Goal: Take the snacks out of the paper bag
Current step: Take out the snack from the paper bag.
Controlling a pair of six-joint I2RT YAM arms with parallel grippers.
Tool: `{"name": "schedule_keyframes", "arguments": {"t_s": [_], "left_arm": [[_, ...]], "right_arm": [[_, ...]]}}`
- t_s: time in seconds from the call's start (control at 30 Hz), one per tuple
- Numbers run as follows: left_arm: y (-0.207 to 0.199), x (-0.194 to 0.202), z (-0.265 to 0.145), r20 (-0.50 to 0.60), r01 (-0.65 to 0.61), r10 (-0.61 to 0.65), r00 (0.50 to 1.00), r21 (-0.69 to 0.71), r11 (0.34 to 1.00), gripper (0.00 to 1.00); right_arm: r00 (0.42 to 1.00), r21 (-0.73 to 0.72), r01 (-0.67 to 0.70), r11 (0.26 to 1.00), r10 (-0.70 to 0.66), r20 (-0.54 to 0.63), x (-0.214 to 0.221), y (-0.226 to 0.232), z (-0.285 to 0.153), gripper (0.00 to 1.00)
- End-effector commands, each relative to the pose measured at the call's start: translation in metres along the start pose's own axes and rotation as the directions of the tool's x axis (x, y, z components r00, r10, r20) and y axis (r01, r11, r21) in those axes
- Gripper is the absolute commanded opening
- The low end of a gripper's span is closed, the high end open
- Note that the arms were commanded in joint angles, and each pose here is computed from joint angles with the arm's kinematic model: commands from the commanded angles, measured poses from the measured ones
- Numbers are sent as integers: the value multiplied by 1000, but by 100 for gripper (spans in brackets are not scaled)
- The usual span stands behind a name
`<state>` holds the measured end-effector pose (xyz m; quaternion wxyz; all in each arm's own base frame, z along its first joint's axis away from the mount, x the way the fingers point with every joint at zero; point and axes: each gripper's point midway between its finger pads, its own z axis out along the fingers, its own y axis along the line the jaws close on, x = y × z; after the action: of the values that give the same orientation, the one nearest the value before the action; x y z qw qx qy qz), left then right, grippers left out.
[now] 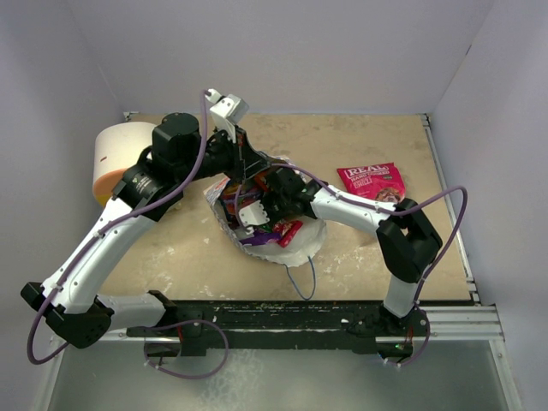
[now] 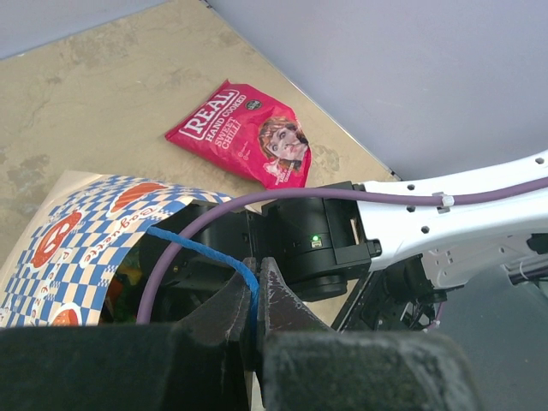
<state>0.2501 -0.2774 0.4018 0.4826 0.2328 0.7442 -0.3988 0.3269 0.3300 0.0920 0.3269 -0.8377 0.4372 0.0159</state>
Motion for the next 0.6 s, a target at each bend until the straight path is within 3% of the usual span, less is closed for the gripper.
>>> {"name": "schedule_keyframes", "arguments": {"t_s": [0.0,0.4,0.57], "left_arm": [[-18,-34,-18,121,-48,43,992,33,998,0],[-7,-45,-23,161,-8,17,987,-53,999,0],[-3,-52,-26,178,-2,17,984,-88,996,0]], "right_arm": [[999,108,-37,993,36,17,-13,-34,-37,0],[979,257,-153,954,110,172,-54,-39,-111,0],[935,396,-291,871,171,311,-74,-58,-155,0]]}}
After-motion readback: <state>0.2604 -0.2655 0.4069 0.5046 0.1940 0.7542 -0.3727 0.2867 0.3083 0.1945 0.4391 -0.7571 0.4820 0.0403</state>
